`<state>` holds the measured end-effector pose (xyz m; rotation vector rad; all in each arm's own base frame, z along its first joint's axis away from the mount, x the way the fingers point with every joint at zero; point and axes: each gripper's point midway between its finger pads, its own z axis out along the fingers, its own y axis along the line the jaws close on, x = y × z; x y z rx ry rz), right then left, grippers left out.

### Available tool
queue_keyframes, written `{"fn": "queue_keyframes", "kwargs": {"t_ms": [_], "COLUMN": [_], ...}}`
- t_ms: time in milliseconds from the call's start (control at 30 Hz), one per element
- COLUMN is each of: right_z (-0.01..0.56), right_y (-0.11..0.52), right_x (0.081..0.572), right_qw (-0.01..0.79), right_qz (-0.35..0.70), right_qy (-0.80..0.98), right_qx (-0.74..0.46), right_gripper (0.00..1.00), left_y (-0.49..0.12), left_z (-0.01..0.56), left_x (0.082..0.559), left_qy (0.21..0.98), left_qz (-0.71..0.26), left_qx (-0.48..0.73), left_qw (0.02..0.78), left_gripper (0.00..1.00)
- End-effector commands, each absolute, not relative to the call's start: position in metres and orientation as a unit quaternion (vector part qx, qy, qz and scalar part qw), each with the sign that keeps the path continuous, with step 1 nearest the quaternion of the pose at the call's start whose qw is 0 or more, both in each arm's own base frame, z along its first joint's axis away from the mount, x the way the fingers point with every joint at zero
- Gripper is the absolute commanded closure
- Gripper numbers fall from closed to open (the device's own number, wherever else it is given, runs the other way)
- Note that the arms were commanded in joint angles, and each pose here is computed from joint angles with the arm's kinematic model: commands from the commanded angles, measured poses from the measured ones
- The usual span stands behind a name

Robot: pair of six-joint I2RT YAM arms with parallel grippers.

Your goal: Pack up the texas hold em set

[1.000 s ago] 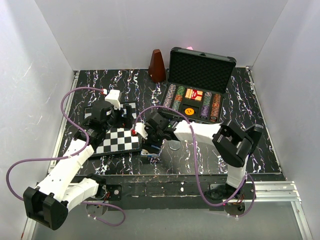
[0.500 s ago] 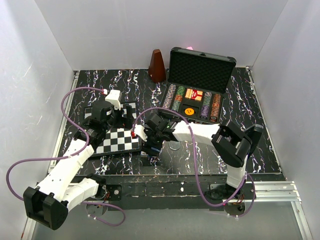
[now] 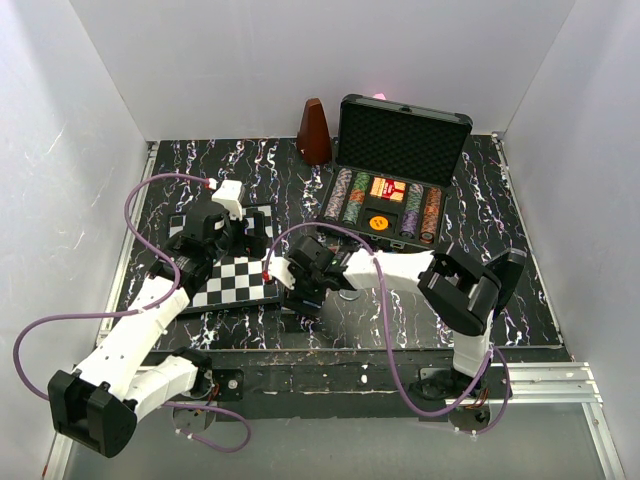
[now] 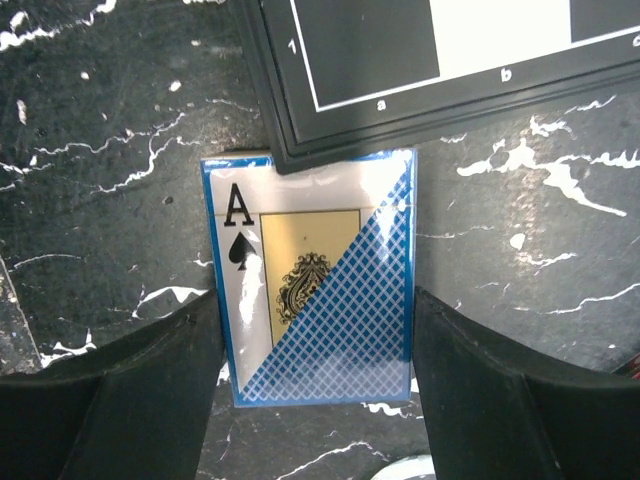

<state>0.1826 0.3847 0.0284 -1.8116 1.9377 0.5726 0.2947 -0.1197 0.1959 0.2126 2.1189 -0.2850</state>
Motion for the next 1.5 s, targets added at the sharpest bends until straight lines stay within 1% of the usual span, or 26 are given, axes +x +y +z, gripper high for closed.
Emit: {"fn": "queue_keyframes", "kwargs": {"t_ms": [0,67,167,200,267,400,467,500,667,767,867,933,1000,1133,1167,1233,1467], "right_z": [0.025,0.022,0.02,0.02,0.023,0.032,0.04,0.044,0.07,0.092,0.124,0.147,0.167,0.196,0.202,0.209,0.23], "right_y": [0.389,0.387,0.382,0.38,0.375,0.362,0.357,0.353,0.341,0.335,0.331,0.33,0.33,0.332,0.332,0.331,0.327], "right_x": [0.187,0.187,0.189,0.19,0.19,0.19,0.19,0.193,0.194,0.194,0.195,0.195,0.195,0.197,0.198,0.2,0.202], "right_qw": [0.244,0.246,0.245,0.245,0.25,0.261,0.265,0.271,0.295,0.318,0.354,0.381,0.409,0.446,0.452,0.46,0.489], "right_qz": [0.181,0.172,0.161,0.157,0.15,0.137,0.132,0.12,0.112,0.118,0.149,0.172,0.188,0.202,0.202,0.199,0.198], "right_qy": [0.692,0.693,0.696,0.697,0.697,0.696,0.697,0.7,0.704,0.705,0.705,0.702,0.695,0.684,0.683,0.682,0.672], "right_qx": [-0.655,-0.656,-0.656,-0.655,-0.655,-0.654,-0.653,-0.65,-0.637,-0.623,-0.596,-0.576,-0.56,-0.54,-0.538,-0.532,-0.521], "right_gripper": [0.25,0.29,0.41,0.46,0.63,0.81,0.95,0.99,0.99,0.99,0.99,0.99,0.99,0.99,0.99,0.99,0.99], "left_y": [-0.12,-0.12,-0.12,-0.12,-0.12,-0.122,-0.122,-0.122,-0.125,-0.142,-0.161,-0.178,-0.2,-0.247,-0.254,-0.263,-0.271], "left_z": [0.2,0.199,0.199,0.199,0.199,0.2,0.2,0.202,0.204,0.21,0.22,0.225,0.231,0.247,0.248,0.255,0.242], "left_x": [0.295,0.295,0.295,0.295,0.295,0.294,0.293,0.293,0.292,0.285,0.276,0.268,0.256,0.225,0.22,0.215,0.203], "left_qy": [0.864,0.866,0.865,0.866,0.865,0.864,0.864,0.863,0.86,0.848,0.828,0.812,0.793,0.736,0.728,0.71,0.718], "left_qz": [-0.119,-0.119,-0.119,-0.12,-0.121,-0.125,-0.126,-0.127,-0.136,-0.184,-0.237,-0.284,-0.35,-0.511,-0.531,-0.546,-0.554], "left_qx": [0.09,0.091,0.09,0.09,0.091,0.092,0.092,0.092,0.093,0.12,0.15,0.173,0.194,0.23,0.233,0.252,0.259], "left_qw": [0.48,0.478,0.479,0.478,0.478,0.479,0.479,0.481,0.483,0.483,0.486,0.48,0.459,0.381,0.365,0.366,0.33], "left_gripper": [0.02,0.02,0.02,0.02,0.02,0.02,0.02,0.02,0.02,0.02,0.02,0.02,0.02,0.02,0.02,0.02,0.02]}}
